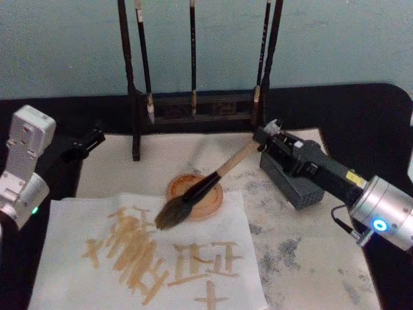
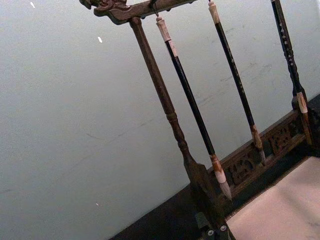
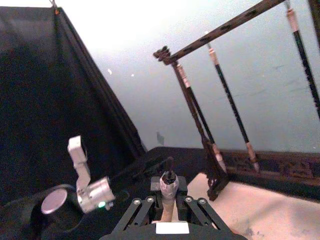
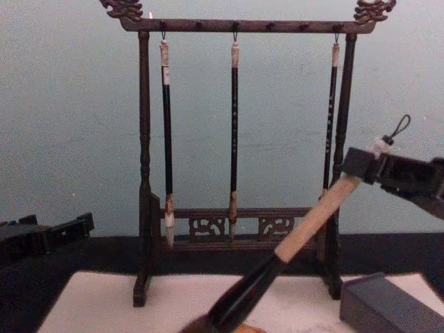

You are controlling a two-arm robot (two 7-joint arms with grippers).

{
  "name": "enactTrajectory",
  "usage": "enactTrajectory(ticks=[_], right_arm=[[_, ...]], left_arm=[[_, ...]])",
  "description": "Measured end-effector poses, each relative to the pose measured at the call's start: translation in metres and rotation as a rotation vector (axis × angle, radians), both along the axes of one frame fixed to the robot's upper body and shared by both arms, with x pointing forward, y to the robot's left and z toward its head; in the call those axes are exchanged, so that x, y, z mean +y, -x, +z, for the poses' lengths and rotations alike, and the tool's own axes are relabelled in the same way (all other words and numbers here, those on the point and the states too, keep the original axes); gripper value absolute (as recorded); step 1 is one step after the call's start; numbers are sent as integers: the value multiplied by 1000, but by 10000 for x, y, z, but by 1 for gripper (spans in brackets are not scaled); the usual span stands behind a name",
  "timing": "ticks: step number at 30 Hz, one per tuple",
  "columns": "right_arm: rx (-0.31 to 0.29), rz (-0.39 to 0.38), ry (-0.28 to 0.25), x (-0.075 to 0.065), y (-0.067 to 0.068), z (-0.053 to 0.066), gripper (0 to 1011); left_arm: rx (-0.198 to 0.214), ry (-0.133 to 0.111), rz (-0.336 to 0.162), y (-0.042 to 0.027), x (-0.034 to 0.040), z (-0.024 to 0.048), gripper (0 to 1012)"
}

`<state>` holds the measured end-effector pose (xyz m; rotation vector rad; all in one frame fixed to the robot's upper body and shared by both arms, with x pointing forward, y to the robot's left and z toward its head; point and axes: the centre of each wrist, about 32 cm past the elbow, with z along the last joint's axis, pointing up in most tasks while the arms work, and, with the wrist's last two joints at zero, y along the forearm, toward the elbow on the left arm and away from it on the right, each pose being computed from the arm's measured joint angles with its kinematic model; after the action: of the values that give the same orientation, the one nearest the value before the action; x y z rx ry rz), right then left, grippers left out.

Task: Pick up the brush from the inkstone, write on the paper, then place the brush back to its original position.

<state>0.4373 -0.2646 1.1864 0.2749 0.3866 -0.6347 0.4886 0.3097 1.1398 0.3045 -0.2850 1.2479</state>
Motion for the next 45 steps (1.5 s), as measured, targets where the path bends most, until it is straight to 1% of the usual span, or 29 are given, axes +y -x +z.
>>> enactTrajectory(ticks=[4, 5, 11, 12, 15, 18, 24, 29, 32, 38, 45], right_arm=[[19, -22, -36, -7, -95, -23, 176], [19, -22, -36, -7, -95, -23, 175], [54, -72, -70, -44, -250, -76, 176], [54, -72, -70, -44, -250, -76, 175], [74, -101, -86, -79, -333, -114, 175], [86, -119, -97, -104, -383, -139, 176], [121, -174, -120, -200, -532, -229, 176], [146, -195, -132, -248, -595, -288, 176], [170, -209, -139, -283, -632, -344, 176], [199, -221, -142, -315, -661, -409, 176], [262, -240, -153, -364, -710, -510, 175]], left_arm=[[0, 0, 0, 0, 0, 0, 1002], [0, 0, 0, 0, 0, 0, 1002], [0, 0, 0, 0, 0, 0, 1000], [0, 0, 0, 0, 0, 0, 1000], [0, 0, 0, 0, 0, 0, 1002], [0, 0, 0, 0, 0, 0, 1002], [0, 0, 0, 0, 0, 0, 1002], [0, 0, 0, 0, 0, 0, 1002], [0, 0, 0, 0, 0, 0, 1002], [0, 0, 0, 0, 0, 0, 1002], [0, 0, 0, 0, 0, 0, 1002]])
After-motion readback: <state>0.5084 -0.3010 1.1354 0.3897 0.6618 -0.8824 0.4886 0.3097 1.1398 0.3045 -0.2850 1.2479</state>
